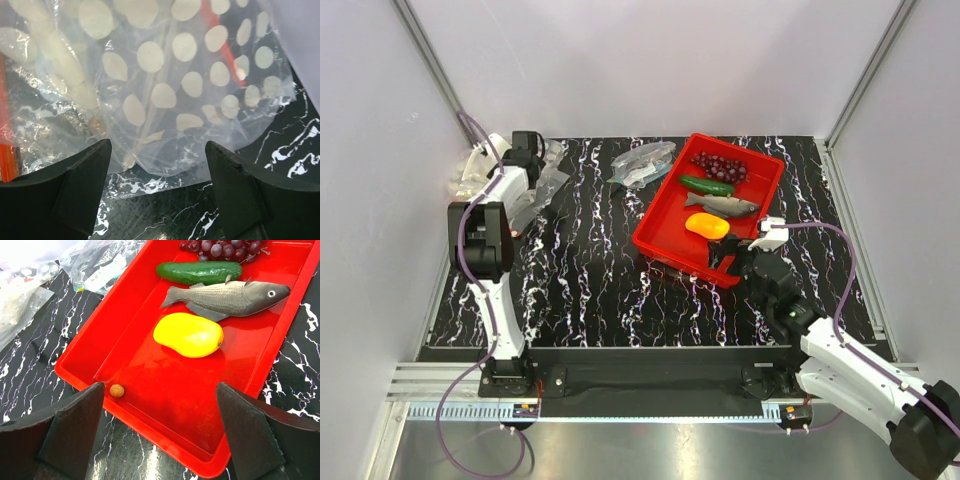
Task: Place the food in the zip-top bag and seal the zipper
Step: Move the zipper food storage bag to the center of the board.
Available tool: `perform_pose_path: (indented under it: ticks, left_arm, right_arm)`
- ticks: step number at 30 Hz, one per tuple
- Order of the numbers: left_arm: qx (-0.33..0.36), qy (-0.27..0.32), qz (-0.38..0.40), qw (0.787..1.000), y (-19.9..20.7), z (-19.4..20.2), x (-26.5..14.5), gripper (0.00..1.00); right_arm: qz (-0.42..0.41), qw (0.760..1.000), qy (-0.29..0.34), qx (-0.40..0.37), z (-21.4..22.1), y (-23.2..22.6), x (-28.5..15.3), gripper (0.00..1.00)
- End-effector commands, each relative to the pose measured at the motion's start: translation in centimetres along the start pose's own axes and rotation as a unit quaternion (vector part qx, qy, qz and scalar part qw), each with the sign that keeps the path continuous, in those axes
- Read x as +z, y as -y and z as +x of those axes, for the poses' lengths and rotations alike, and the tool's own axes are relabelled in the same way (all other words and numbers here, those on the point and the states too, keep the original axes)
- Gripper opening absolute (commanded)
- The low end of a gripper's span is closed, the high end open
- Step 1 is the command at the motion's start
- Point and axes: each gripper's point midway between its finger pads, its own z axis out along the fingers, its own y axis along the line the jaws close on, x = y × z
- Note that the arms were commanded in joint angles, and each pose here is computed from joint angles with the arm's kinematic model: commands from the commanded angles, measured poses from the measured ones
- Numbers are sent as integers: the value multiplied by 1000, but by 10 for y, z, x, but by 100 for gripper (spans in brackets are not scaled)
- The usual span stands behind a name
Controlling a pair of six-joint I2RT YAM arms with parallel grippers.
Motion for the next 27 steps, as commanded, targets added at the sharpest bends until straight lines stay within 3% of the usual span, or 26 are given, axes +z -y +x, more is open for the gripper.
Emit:
perform_pose_path:
  ticks: [1, 5, 8, 11, 12, 13, 19, 25, 27]
  left_arm:
    - [-47, 9, -15, 999, -11, -15, 10, 83]
    - [-55, -32, -18, 998, -22, 6, 33, 83]
    - [-62, -46, -6, 997, -18, 3, 41, 74]
    - [-68, -46, 14, 997, -12, -4, 41, 40]
    - [-67, -49, 21, 996, -10, -5, 41, 15]
    - [-68, -49, 28, 996, -7, -9, 38, 3]
    - [-52, -61, 72, 994, -4, -6, -2, 0]
    - [-23, -41, 148, 988, -12, -1, -93, 0]
    - [3, -55, 156, 986, -25, 26, -110, 0]
  right_arm:
    - [8, 1000, 23, 12, -15, -1, 2, 100]
    - [10, 1000, 23, 12, -15, 0, 2, 100]
    - [15, 1000, 23, 10, -14, 2, 2, 100]
    - [17, 1000, 21, 8, -13, 2, 4, 100]
    - [17, 1000, 20, 6, -13, 2, 4, 100]
    - [17, 1000, 20, 6, -14, 2, 4, 100]
    - [12, 1000, 20, 4, -15, -1, 5, 100]
    - [9, 1000, 14, 0, -14, -3, 6, 100]
    - [11, 1000, 13, 1, -13, -2, 5, 100]
